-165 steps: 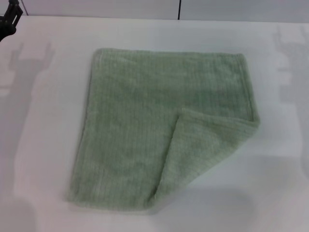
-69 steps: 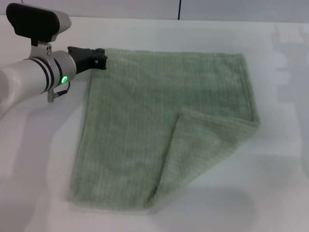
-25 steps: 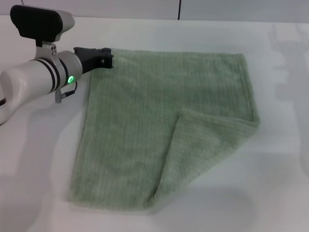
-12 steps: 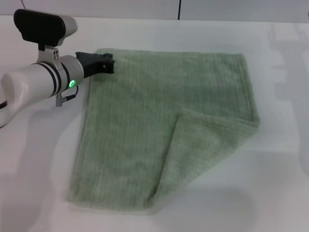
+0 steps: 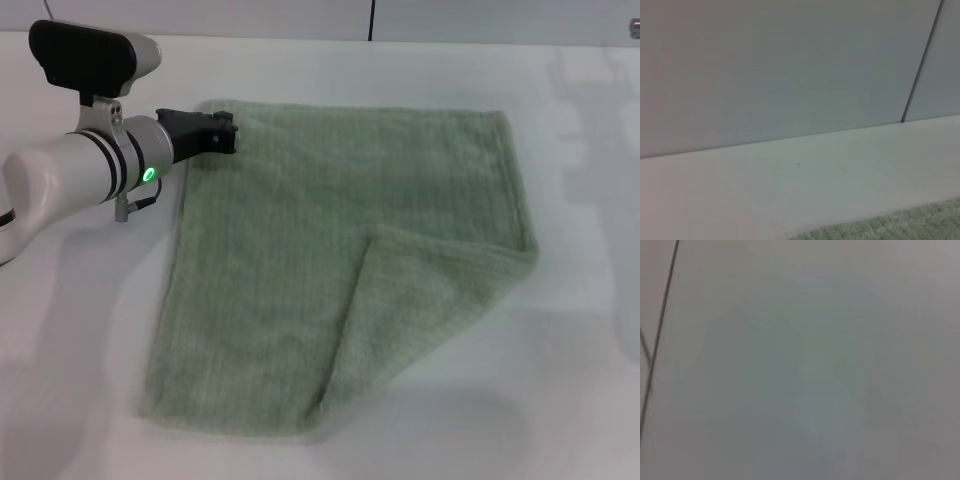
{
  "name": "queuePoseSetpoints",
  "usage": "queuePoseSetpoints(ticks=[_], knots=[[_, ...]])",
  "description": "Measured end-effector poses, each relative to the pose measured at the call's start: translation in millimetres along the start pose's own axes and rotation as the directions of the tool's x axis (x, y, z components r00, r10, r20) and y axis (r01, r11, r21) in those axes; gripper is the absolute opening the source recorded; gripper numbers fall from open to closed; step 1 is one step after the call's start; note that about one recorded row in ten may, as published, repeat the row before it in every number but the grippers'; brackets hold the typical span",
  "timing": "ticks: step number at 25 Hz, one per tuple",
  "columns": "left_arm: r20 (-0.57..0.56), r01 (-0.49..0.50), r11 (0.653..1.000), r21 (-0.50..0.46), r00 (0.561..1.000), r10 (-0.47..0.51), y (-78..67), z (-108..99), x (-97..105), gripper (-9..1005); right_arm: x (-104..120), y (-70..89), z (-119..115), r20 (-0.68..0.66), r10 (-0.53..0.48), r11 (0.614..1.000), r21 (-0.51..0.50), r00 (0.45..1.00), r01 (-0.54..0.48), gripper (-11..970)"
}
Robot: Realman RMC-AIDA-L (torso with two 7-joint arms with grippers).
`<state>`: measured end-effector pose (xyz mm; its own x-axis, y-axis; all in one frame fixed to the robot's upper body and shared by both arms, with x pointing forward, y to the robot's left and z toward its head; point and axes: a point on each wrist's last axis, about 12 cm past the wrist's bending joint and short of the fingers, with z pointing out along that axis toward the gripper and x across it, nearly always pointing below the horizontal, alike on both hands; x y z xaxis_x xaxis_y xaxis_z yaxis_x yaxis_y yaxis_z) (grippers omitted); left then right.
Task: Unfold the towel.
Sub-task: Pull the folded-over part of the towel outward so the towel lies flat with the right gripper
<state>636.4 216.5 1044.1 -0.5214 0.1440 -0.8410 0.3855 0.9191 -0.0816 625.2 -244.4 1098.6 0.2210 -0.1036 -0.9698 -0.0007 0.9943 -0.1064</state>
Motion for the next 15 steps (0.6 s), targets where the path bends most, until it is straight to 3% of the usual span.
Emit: queuePoseSetpoints(ticks=[8,15], knots=[[0.0,-0.001,1.0,0.0,1.0,0.001,0.1,0,0,19,-6,28.8,12,-0.101,0.026,0.991,-0.128,0.995,-0.039,661],[-0.001,0.0,1.0,-0.001,1.0,0.0,0.3,0,1,20,-32,47.2,21,-0.18,-0.013,0.967,-0.254,0.984,-0.034,661]])
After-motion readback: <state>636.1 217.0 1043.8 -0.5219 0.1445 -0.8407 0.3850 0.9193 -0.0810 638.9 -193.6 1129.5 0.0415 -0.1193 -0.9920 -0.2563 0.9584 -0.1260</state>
